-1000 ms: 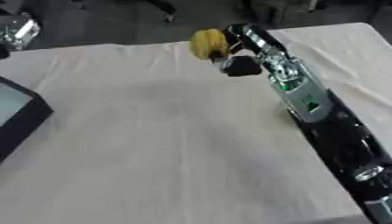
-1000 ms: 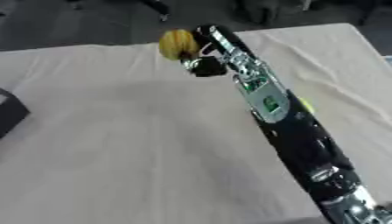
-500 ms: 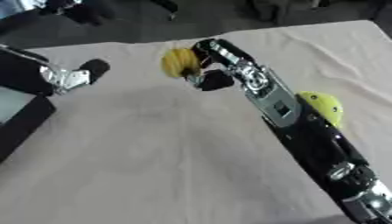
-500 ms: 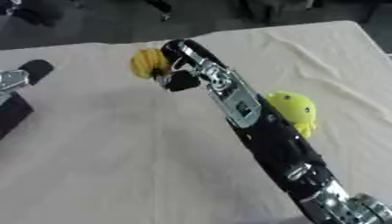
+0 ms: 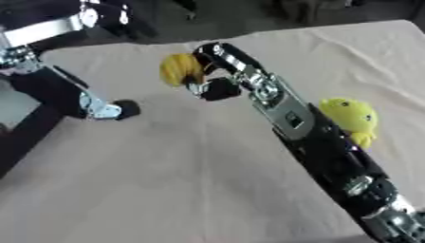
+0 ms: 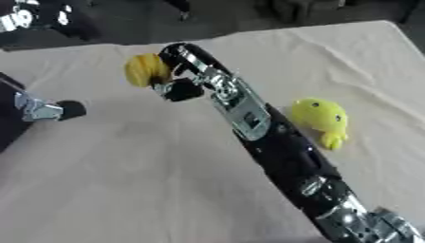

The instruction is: Pick up the objects with one hand, pass them to the other hand, and then place them into the box on the other side of the table.

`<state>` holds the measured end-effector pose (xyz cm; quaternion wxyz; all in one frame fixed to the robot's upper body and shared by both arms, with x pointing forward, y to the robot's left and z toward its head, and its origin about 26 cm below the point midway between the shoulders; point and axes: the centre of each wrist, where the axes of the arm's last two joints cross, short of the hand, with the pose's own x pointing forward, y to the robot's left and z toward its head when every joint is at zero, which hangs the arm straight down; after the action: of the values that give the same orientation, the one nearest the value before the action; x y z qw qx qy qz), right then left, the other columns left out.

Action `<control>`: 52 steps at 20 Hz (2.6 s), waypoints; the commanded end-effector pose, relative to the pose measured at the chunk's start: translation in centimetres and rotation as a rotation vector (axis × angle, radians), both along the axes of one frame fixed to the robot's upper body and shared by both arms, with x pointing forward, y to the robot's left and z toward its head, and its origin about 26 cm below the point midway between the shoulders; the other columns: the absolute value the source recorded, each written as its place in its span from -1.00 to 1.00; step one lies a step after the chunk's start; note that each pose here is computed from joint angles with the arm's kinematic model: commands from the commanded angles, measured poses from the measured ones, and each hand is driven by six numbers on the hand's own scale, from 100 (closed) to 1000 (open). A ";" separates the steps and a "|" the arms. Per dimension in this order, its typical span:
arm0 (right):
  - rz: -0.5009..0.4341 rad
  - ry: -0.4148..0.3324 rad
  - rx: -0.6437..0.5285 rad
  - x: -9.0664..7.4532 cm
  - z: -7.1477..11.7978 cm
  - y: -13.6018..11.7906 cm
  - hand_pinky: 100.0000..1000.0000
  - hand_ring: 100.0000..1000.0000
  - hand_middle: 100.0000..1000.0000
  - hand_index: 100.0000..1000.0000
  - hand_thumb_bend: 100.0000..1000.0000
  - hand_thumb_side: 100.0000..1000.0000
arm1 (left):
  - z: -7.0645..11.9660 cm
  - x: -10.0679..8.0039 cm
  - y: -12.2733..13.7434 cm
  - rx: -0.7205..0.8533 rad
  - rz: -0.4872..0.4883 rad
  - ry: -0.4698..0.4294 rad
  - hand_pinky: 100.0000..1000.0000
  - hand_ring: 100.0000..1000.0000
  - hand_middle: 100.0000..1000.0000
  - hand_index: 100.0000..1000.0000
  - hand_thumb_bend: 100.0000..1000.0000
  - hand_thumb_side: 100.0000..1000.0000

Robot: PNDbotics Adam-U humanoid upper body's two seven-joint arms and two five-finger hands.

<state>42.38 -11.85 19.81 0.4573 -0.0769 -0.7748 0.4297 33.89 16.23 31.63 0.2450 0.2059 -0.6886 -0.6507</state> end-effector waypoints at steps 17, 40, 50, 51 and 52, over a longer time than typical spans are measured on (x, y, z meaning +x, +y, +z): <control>0.031 -0.055 -0.039 -0.5 1.1 3.7 0.25 0.21 -0.09 0.09 -1.00 -1.00 | -3.3 4.4 -1.6 0.005 0.159 0.005 0.62 0.56 0.54 0.67 -0.14 -0.68; 0.095 -0.036 -0.009 -0.8 1.5 4.2 0.22 0.19 -0.10 0.07 -1.00 -1.00 | -4.6 5.6 -1.6 -0.038 0.209 -0.119 0.57 0.54 0.49 0.63 -0.02 -1.00; 0.106 -0.024 0.009 -1.2 2.3 2.9 0.21 0.18 -0.10 0.07 -1.00 -1.00 | -4.9 5.5 -1.9 -0.077 0.193 -0.112 0.55 0.51 0.45 0.56 -0.02 -1.00; 0.110 -0.023 0.013 -1.3 2.3 2.9 0.21 0.18 -0.10 0.07 -1.00 -1.00 | -5.0 5.5 -1.8 -0.072 0.196 -0.112 0.55 0.51 0.45 0.56 -0.01 -1.00; 0.115 -0.023 0.017 -1.3 2.4 3.0 0.21 0.17 -0.10 0.07 -1.00 -1.00 | -5.1 5.6 -1.8 -0.068 0.198 -0.112 0.54 0.51 0.45 0.56 -0.01 -1.00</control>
<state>41.31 -8.85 20.93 0.4384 -0.0334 -0.7773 0.4500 39.50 14.24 25.77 0.2842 0.2924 -0.6964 -0.5905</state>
